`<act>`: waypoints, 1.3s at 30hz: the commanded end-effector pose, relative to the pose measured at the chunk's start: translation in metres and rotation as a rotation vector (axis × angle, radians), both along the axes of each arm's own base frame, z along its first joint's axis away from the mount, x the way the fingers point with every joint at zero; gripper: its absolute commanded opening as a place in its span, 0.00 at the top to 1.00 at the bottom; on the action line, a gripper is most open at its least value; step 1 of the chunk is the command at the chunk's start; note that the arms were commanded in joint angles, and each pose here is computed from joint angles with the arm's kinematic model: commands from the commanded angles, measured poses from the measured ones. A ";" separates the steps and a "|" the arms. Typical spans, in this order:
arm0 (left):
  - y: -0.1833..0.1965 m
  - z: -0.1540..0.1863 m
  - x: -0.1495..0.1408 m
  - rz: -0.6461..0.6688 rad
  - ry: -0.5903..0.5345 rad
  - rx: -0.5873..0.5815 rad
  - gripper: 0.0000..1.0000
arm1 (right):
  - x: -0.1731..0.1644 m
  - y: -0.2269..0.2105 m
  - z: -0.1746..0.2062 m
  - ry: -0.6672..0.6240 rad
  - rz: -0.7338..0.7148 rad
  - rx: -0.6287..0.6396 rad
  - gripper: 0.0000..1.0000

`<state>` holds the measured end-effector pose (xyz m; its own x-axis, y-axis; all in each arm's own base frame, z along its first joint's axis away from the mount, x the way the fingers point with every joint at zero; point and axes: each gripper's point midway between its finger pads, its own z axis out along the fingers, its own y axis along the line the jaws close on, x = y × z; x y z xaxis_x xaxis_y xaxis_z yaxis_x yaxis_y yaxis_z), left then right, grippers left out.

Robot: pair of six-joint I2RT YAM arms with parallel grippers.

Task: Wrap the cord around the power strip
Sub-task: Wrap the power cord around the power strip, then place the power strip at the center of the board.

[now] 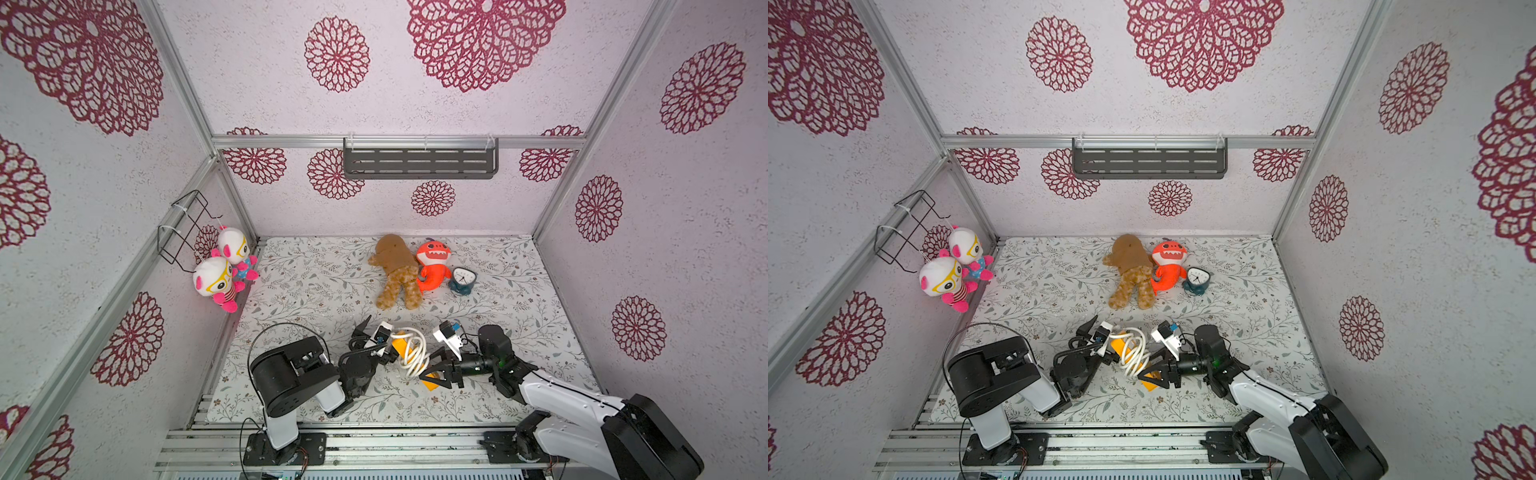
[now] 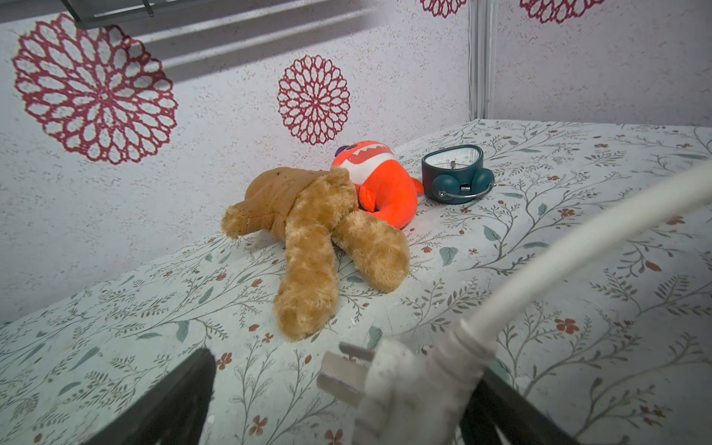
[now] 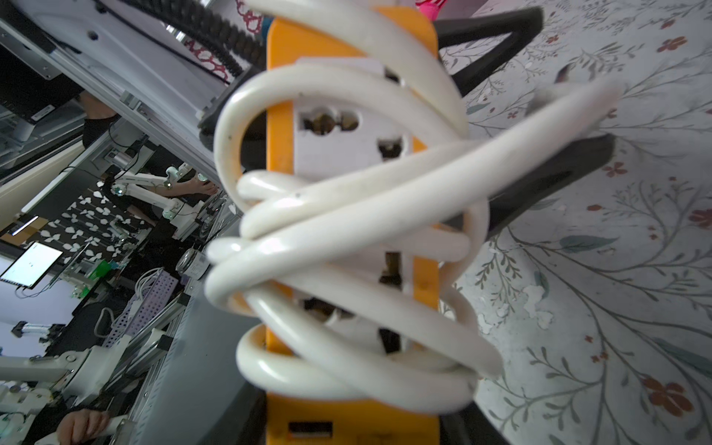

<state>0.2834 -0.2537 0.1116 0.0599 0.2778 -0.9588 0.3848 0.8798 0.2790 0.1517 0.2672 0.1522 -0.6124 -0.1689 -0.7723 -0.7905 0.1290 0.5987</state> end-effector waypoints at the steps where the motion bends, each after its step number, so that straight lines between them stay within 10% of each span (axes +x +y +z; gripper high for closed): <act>1: -0.024 -0.034 -0.033 -0.177 0.050 0.150 0.03 | 0.045 -0.004 0.062 -0.227 -0.178 0.104 1.00; 19: -0.012 -0.003 -0.051 -0.177 0.289 -0.046 0.02 | 0.052 0.001 0.042 -0.188 -0.149 0.049 1.00; 30: 0.067 0.059 -0.048 -0.040 0.384 -0.274 0.11 | 0.041 0.004 0.012 -0.143 -0.054 -0.022 1.00; 39: 0.057 0.087 -0.011 -0.074 0.606 -0.166 0.09 | 0.028 0.002 -0.019 -0.143 0.079 -0.230 1.00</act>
<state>0.2744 -0.1867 0.2144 -0.3606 0.0567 -0.9310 0.4406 0.8902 -0.1164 0.1862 0.2651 0.1185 -0.6049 -0.3234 -0.7277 -0.7958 0.2761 0.5389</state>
